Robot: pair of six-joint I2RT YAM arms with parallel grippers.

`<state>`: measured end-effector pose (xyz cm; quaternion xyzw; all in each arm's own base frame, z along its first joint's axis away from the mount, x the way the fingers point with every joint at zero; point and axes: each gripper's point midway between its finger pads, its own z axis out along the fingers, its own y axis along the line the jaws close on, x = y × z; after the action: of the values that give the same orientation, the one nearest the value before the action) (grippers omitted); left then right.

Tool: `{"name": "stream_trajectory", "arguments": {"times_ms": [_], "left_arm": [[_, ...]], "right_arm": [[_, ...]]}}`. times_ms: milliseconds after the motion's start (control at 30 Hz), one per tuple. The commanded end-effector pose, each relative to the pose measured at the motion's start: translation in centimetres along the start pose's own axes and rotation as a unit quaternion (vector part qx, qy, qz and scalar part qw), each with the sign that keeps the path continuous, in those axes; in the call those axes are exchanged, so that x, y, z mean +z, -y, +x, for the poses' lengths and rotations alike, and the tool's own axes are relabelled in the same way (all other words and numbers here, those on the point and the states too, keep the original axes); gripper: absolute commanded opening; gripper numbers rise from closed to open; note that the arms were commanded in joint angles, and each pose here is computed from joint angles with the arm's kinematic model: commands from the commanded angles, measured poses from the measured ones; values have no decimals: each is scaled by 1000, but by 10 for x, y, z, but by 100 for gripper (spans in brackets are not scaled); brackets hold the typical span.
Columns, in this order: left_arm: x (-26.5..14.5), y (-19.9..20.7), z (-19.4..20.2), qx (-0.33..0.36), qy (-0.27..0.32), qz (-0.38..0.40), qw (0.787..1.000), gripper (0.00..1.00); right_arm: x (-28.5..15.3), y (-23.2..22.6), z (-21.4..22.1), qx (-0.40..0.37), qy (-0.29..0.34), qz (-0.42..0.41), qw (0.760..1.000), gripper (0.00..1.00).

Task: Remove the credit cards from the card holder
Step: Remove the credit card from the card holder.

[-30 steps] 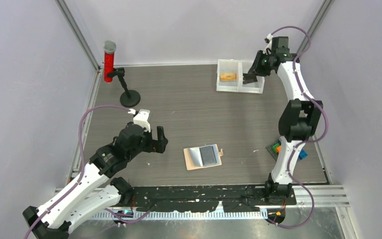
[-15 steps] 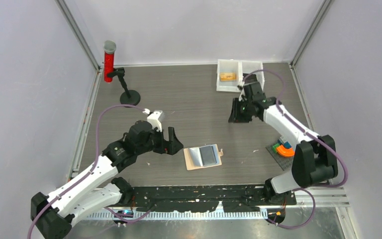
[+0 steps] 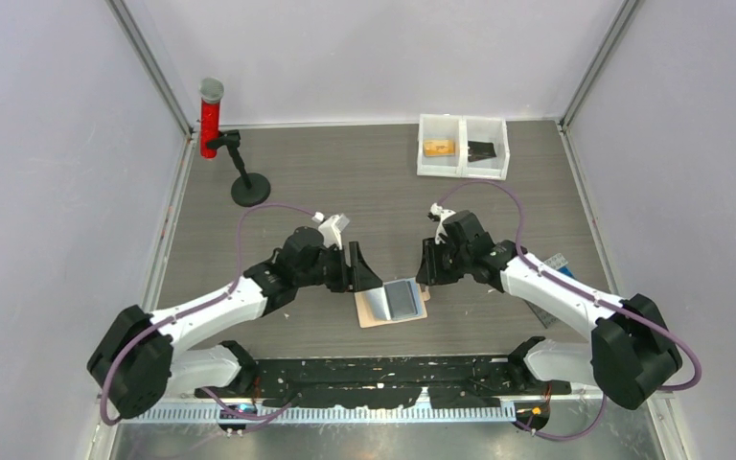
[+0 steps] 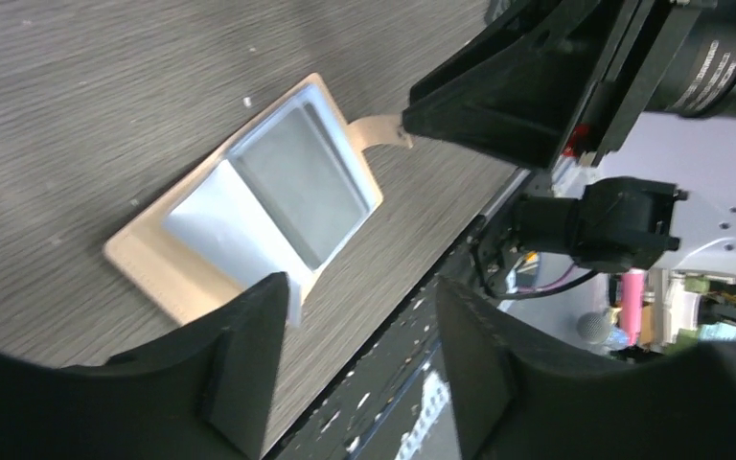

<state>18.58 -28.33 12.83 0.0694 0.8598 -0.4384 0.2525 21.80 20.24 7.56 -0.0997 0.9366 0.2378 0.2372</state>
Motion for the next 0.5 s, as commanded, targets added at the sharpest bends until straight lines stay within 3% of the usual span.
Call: {"name": "stream_trajectory", "arguments": {"times_ms": [0, 133, 467], "left_arm": [[18, 24, -15, -8, 23, 63, 998, 53], [36, 8, -5, -26, 11, 51, 998, 38], [65, -30, 17, -62, -5, 25, 998, 32]], "right_arm": [[-3, -26, -21, -12, 50, -59, 997, 36], [0, -29, -15, -11, 42, -74, 996, 38], [4, -39, -4, -15, 31, -112, 993, 39]]}}
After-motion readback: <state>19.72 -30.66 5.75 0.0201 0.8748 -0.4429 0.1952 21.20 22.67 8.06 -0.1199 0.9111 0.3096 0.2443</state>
